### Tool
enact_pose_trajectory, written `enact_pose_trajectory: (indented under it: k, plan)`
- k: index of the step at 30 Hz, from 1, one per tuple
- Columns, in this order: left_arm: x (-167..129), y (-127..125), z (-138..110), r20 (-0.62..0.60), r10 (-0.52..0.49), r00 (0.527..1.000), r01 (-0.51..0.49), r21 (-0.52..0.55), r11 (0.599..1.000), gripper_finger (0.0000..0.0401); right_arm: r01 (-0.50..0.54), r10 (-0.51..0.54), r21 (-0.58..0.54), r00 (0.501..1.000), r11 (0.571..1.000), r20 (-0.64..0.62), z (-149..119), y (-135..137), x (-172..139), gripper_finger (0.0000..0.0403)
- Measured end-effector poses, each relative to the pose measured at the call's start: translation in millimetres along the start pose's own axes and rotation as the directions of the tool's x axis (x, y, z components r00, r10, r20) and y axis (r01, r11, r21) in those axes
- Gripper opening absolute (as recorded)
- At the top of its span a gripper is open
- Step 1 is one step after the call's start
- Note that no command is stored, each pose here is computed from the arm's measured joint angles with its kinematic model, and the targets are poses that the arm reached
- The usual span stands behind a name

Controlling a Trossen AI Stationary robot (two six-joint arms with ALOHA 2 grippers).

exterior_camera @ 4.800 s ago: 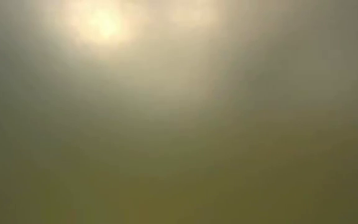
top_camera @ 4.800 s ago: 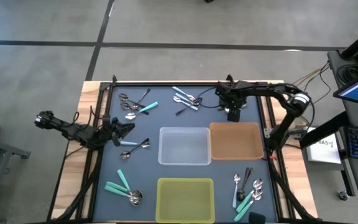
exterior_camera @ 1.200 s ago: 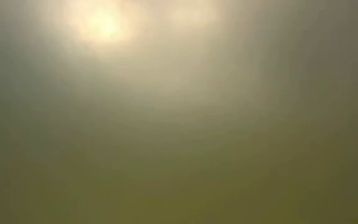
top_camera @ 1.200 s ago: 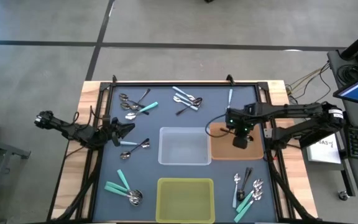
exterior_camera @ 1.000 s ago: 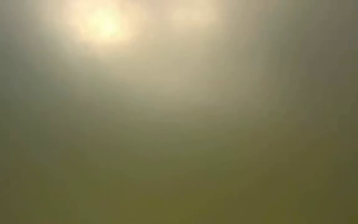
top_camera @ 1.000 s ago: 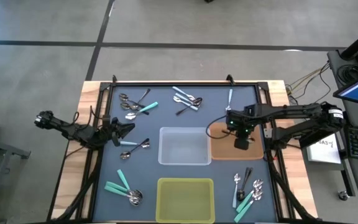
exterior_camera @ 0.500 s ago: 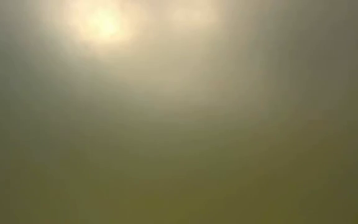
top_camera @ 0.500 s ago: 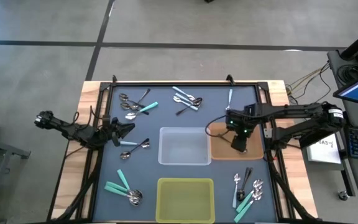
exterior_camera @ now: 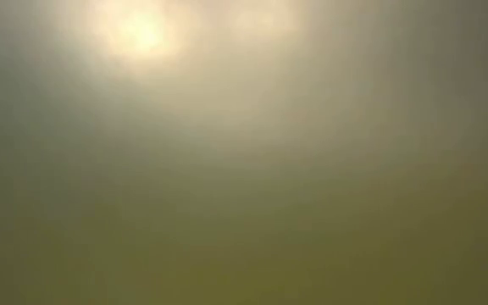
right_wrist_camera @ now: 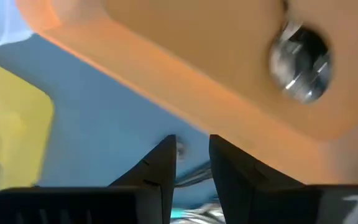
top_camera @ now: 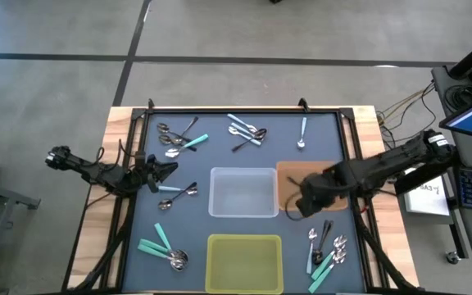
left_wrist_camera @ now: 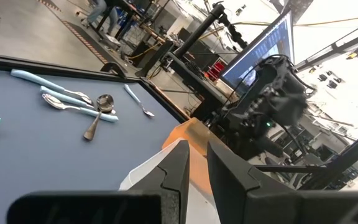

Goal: Sort silverware by color (type)
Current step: Put the light blue spoon into the transparent bin

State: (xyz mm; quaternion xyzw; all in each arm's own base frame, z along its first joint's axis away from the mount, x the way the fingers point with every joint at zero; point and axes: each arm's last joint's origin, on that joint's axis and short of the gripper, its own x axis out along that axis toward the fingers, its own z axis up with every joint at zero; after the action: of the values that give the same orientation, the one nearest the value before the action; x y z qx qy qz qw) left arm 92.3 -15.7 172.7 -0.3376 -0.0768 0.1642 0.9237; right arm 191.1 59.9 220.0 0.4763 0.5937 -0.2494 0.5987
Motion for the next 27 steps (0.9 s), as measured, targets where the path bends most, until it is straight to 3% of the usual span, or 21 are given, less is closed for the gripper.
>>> enact_pose_trajectory:
  k: [7,13,19,27]
  plan:
    - [0,0,0,0.0,0.0,1.0,0.0,0.0,1.0,0.004,-0.034,0.035,0.179,0.999,0.983,-0.002,-40,20,23,0.0105]
    - [0,0,0,0.0,0.0,1.0,0.0,0.0,1.0,0.004,-0.039,0.048,0.186,0.998,0.982,-0.044,-65,36,55,0.0127]
    - [0,0,0,0.0,0.0,1.0,0.0,0.0,1.0,0.004,0.035,-0.028,0.159,0.999,0.987,-0.045,-74,43,77,0.0144]
    - [0,0,0,0.0,0.0,1.0,0.0,0.0,1.0,0.004,0.14,-0.135,0.157,0.99,0.978,-0.038,-79,42,106,0.0137]
